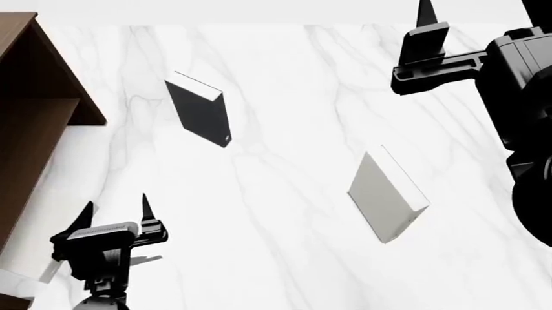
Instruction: Pick up the book on the right and place it under the cabinet shelf.
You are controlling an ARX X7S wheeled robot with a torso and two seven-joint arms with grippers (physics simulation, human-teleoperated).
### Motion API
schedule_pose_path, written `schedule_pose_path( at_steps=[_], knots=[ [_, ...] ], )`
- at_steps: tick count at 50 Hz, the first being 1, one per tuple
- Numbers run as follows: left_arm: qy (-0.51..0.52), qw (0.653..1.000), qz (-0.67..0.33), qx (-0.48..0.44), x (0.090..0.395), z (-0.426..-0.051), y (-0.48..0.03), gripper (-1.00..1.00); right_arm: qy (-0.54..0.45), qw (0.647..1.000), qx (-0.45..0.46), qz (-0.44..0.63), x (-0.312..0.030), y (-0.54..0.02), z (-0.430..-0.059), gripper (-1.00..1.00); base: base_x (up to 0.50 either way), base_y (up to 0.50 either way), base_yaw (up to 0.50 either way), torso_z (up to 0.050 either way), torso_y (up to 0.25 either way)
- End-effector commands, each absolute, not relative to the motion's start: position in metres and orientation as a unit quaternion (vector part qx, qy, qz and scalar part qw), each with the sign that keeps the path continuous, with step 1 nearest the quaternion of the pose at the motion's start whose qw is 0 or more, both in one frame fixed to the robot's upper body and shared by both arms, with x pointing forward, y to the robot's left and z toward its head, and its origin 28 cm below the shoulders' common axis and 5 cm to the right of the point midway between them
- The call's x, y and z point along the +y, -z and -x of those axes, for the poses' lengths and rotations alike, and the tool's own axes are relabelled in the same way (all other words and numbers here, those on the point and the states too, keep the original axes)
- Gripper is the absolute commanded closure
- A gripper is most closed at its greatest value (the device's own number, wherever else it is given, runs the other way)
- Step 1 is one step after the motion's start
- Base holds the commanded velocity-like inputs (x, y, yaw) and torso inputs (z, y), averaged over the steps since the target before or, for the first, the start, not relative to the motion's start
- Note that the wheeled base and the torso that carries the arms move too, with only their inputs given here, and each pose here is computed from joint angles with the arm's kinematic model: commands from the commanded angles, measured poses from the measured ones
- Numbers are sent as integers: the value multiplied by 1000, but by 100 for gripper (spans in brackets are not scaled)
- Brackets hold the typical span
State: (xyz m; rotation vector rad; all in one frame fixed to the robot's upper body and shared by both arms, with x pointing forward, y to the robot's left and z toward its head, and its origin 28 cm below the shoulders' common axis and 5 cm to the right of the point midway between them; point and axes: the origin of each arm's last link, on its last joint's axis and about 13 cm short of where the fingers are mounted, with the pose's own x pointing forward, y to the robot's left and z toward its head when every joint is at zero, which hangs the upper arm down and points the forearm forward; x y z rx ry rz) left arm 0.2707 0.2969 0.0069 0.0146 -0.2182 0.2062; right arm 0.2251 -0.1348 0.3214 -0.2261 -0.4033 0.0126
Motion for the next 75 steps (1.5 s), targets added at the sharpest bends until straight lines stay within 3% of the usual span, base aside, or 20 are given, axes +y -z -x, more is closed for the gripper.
schedule_pose_path(
  at_steps=[1,75],
  knots=[
    [-317,948,-23,1,346,-245,22,-100,-7,973,-201,113,-135,-323,-223,-100,0,0,0,0,0],
    [-407,912,-48,14,399,-236,10,-100,-7,973,-200,119,-132,-323,-222,-100,0,0,0,-2,-6]
  ],
)
